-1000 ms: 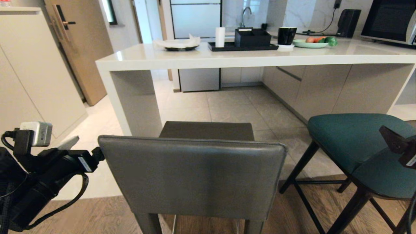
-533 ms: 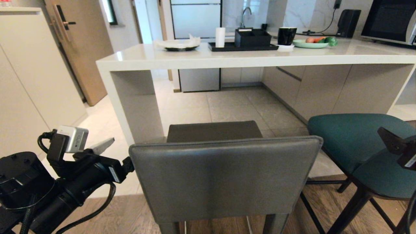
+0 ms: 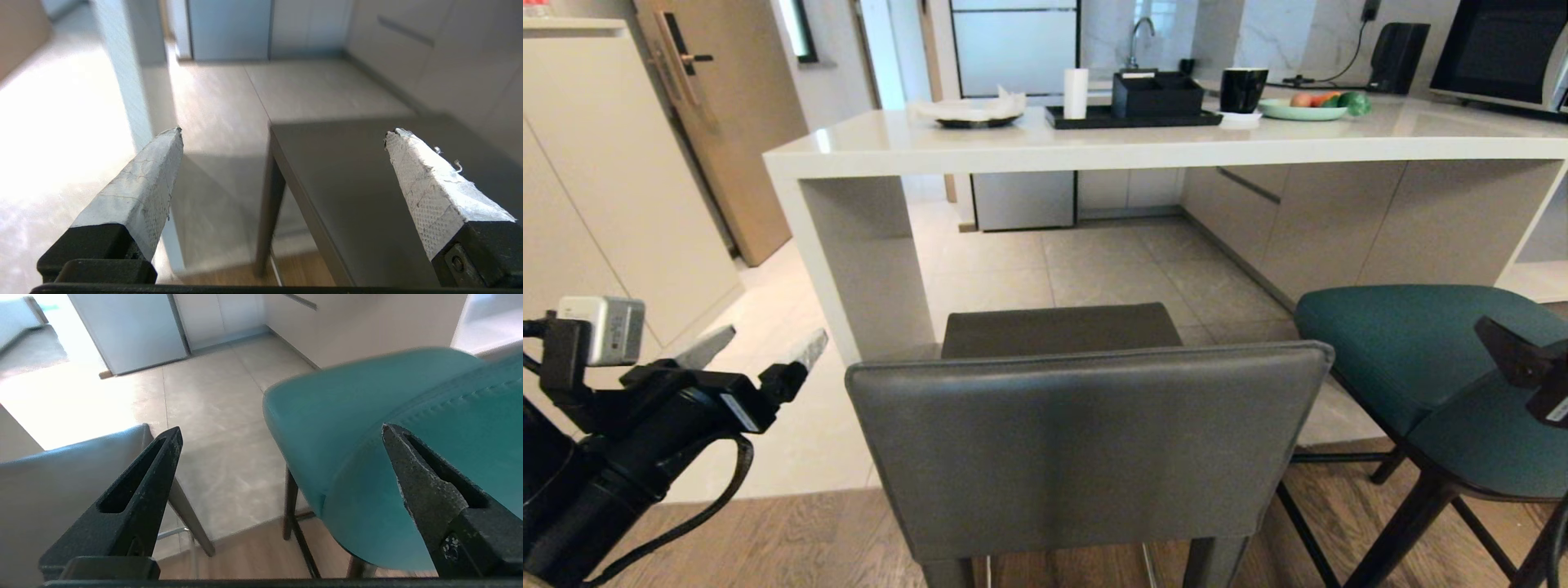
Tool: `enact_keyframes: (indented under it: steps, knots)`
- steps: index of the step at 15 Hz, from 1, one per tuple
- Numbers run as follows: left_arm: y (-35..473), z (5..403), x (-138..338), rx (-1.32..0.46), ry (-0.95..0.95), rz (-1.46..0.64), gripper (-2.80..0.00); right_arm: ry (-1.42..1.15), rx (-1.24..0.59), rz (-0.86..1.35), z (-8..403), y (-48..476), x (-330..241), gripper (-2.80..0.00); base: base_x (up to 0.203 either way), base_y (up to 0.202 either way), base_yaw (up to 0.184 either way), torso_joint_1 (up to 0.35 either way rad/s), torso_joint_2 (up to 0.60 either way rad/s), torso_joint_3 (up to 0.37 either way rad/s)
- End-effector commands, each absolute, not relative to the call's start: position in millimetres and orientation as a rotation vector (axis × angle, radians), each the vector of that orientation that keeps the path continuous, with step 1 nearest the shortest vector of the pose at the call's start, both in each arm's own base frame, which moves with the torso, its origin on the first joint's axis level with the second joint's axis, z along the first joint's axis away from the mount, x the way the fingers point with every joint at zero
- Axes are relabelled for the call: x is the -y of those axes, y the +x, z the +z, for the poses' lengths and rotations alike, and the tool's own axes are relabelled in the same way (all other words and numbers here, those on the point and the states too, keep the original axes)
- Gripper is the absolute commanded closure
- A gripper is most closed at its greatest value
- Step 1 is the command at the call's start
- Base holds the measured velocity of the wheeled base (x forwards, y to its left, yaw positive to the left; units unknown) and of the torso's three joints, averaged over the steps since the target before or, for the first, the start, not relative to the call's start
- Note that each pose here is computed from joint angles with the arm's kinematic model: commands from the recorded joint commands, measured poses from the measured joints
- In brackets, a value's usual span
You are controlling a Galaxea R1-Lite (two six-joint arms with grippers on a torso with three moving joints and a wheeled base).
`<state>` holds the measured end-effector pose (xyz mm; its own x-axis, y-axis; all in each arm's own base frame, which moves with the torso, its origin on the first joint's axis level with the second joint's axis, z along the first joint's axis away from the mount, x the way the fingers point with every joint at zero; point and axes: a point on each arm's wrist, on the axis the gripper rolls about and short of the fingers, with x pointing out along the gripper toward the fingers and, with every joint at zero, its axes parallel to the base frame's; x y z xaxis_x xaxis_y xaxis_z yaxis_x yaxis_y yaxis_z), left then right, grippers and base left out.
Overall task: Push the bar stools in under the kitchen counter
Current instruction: Push the blue chair back under the dining table
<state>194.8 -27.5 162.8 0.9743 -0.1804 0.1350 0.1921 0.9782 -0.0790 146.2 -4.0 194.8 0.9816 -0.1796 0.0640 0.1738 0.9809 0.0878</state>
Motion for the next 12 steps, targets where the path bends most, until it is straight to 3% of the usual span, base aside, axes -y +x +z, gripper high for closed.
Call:
enact_keyframes:
  steps: [1,7,12]
  knots:
    - [174,184,22,0.231,-0.098,-0.179,-2.80,0.086,0.126,-0.136,206,131,-1,-2.80,0.000,0.000,0.000,0.000,0.00,0.000]
    - [114,227,14,0.313,-0.100,-0.169,-2.80,0.025,0.191,-0.098,234,70,-2,-2.80,0.000,0.000,0.000,0.000,0.00,0.000]
    - [55,247,6,0.408,-0.071,-0.155,-2.80,-0.083,0.253,-0.193,243,14,4,-2.80,0.000,0.000,0.000,0.000,0.00,0.000]
